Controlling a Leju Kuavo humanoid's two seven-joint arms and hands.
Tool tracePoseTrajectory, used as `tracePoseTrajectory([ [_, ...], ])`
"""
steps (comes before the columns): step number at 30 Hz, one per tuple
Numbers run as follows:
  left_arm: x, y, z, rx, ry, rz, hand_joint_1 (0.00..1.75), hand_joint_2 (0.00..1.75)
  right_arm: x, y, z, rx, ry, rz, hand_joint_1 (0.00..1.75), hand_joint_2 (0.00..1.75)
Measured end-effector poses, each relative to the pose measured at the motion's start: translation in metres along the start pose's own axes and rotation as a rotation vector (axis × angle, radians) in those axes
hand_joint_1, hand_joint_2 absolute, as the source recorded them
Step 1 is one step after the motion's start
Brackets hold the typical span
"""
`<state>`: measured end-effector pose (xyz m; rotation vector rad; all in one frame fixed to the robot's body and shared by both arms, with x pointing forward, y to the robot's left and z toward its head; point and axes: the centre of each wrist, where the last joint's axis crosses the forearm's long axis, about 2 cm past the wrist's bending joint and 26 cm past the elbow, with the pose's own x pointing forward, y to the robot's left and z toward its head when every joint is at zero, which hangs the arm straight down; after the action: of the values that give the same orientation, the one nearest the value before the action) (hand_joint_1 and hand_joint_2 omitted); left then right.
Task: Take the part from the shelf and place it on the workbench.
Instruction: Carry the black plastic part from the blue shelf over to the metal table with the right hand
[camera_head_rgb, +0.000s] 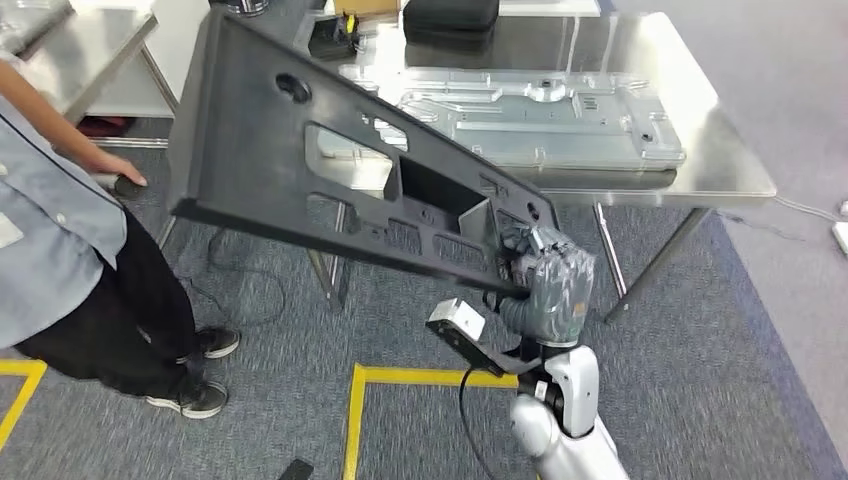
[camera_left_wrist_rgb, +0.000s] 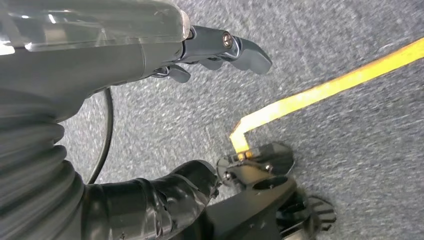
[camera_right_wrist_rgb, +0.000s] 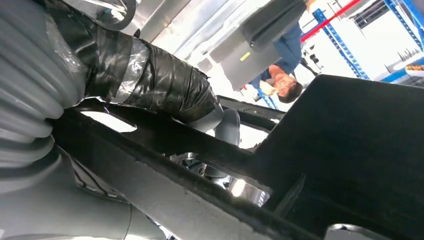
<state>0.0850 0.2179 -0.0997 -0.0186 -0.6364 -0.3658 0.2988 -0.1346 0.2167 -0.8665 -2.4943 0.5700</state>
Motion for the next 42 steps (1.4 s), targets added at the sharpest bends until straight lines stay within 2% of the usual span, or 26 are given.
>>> tracePoseTrajectory([
  [42, 0.0006, -0.0027, 0.0002, -0.011, 0.000, -0.003, 0.00, 1.75, -0.0025, 0.0023, 0.0021, 0.014, 0.011, 0.004, 1.71, 1.75],
])
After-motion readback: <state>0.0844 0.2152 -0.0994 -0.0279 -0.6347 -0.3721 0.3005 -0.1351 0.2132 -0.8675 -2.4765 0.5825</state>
